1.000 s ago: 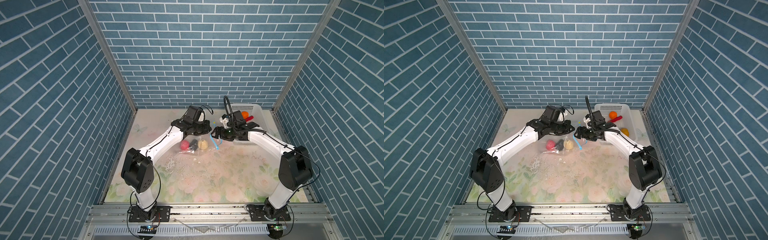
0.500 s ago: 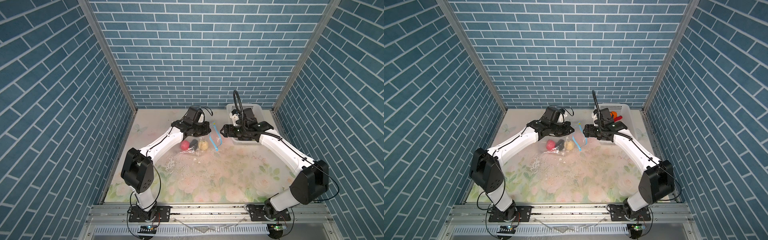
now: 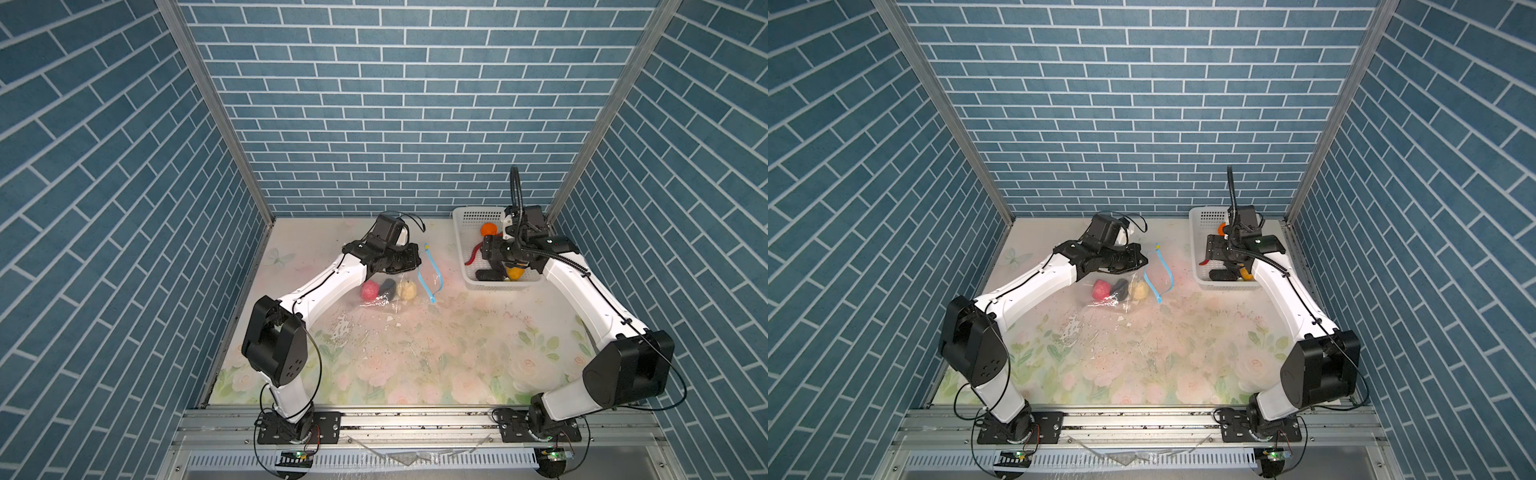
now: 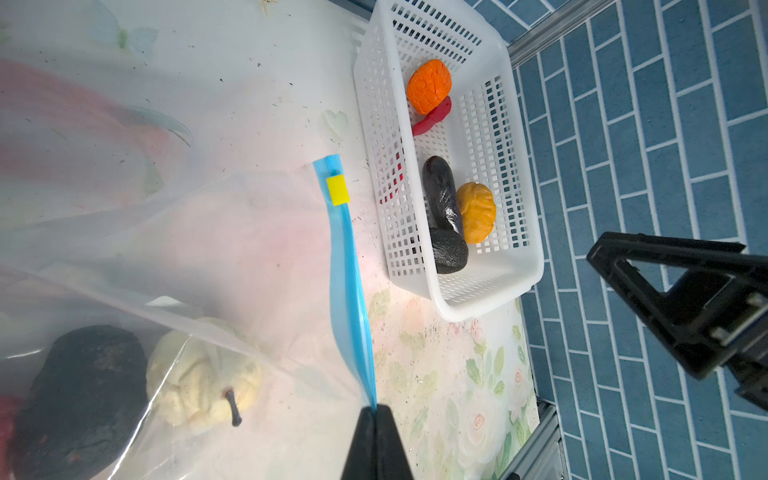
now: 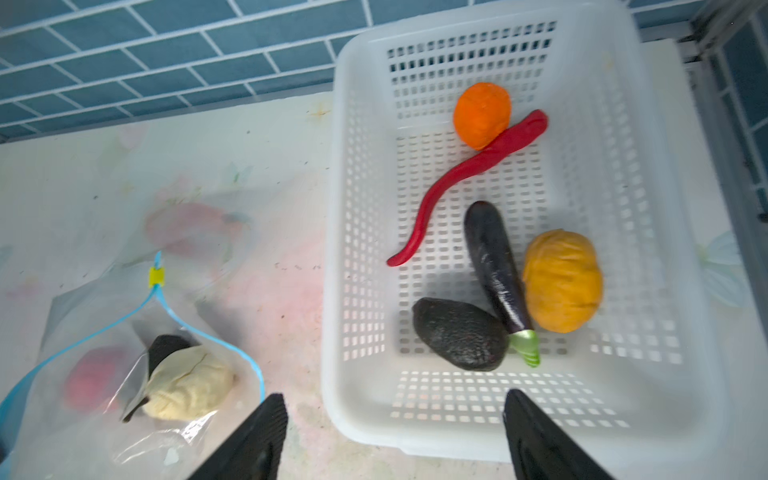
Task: Place the food in the zip-top bag and seal the zipper
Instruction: 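Move the right gripper back over the basket while the left holds the zipper, then lower the right gripper onto the orange food and close on it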
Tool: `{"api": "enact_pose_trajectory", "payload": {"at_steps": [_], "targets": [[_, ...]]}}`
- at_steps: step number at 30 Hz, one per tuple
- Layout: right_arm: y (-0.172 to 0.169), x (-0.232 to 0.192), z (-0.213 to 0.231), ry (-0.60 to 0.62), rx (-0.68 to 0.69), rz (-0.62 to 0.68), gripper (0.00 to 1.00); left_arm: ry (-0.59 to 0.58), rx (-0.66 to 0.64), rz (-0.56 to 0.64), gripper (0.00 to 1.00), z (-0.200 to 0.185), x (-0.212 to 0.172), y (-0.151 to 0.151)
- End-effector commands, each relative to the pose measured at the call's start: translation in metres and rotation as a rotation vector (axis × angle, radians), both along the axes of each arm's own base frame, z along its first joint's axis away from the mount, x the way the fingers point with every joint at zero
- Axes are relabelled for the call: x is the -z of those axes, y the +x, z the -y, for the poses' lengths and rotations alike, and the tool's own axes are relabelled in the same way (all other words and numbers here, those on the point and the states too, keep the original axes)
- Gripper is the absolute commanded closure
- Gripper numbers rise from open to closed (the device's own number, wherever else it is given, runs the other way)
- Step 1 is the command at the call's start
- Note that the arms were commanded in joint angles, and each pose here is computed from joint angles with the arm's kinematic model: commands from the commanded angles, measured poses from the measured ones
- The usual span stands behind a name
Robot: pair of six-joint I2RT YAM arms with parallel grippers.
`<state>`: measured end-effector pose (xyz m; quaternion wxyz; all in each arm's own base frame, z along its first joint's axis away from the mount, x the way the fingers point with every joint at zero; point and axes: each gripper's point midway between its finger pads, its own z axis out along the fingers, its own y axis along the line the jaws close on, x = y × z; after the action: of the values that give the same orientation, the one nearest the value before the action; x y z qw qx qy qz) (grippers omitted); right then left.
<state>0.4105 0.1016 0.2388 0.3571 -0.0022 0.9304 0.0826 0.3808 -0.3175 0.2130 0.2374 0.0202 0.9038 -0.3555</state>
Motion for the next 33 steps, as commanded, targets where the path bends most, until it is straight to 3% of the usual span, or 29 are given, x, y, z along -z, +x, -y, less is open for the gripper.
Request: {"api": "enact_pose_trajectory", "payload": {"at_steps": [1,15,21,33], "targets": [[0.023,-0.013,0.020,-0.066,0.032,0.043,0.17,0.004,-0.006,0.028,1.00,-0.005,-0.013,-0.003],[0.126,0.046,0.065,-0.076,0.078,-0.009,0.18,0.009,0.008,0.003,1.00,0.000,-0.005,0.001],[0.165,0.072,0.067,-0.133,0.023,-0.022,0.19,0.022,0.003,-0.008,1.00,0.000,0.002,0.003],[0.219,0.127,0.055,-0.114,-0.064,-0.064,0.19,0.043,-0.003,-0.027,1.00,0.001,0.008,0.007]]}}
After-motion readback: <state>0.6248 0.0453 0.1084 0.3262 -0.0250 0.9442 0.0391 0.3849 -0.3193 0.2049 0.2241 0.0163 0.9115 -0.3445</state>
